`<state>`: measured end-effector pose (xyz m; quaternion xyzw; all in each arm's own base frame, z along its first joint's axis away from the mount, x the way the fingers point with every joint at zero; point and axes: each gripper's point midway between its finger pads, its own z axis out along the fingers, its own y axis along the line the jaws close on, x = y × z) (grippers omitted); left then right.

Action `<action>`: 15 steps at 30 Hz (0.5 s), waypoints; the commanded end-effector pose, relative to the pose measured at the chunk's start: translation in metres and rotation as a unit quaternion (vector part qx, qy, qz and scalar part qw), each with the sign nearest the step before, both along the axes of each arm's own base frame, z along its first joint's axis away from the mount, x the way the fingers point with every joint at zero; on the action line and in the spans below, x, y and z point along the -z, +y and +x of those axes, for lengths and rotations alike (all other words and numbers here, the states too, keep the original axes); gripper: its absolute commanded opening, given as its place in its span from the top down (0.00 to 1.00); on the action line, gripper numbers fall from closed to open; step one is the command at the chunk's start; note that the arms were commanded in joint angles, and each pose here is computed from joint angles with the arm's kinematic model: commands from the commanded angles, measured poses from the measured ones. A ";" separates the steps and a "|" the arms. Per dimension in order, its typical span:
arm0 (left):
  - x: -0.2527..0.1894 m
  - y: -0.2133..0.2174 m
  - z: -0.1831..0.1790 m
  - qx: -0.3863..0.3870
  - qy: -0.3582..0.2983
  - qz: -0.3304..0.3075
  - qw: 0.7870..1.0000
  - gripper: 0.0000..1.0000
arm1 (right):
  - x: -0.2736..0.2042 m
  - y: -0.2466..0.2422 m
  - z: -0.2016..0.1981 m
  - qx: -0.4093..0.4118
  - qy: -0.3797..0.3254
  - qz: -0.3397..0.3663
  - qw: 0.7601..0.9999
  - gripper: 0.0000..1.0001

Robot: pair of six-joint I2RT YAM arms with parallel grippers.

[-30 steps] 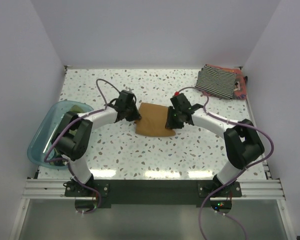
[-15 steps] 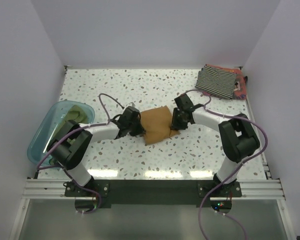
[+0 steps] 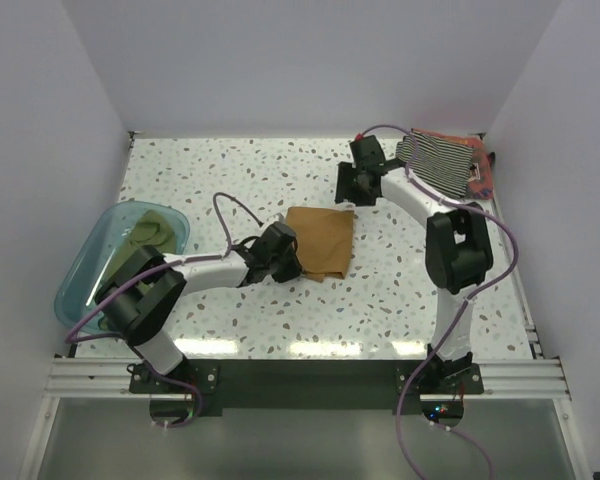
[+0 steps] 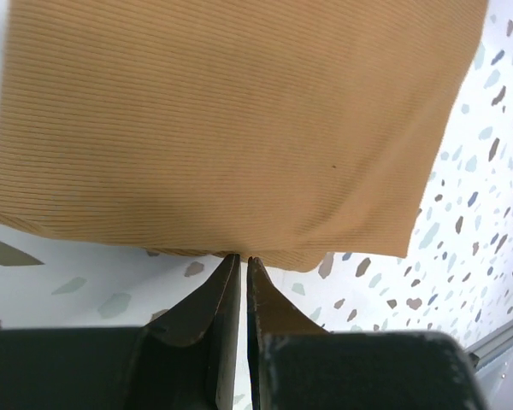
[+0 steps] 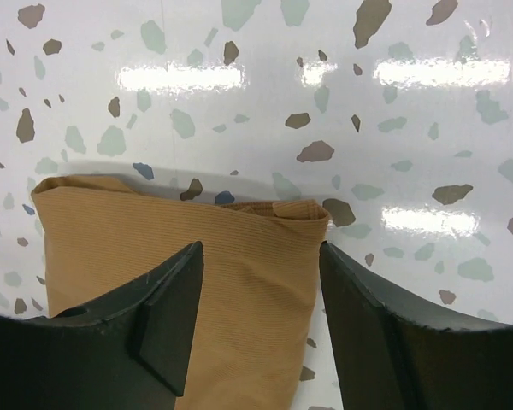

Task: Fold and stack the tank tops
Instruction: Fold the tank top

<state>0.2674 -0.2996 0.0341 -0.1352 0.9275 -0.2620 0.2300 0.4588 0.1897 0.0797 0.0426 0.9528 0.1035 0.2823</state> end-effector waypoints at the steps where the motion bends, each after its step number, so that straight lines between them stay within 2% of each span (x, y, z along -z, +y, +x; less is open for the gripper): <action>1: -0.010 0.009 0.009 -0.010 -0.016 0.011 1.000 0.88 | -0.023 -0.016 -0.008 -0.014 -0.014 -0.019 1.000 0.39; 8: -0.013 0.007 0.010 -0.005 -0.018 0.007 1.000 0.89 | -0.008 -0.021 -0.023 -0.019 0.005 -0.027 0.999 0.37; 15: -0.040 -0.003 0.010 0.022 -0.036 -0.015 0.999 0.90 | -0.012 -0.015 -0.049 -0.026 -0.005 0.038 0.999 0.24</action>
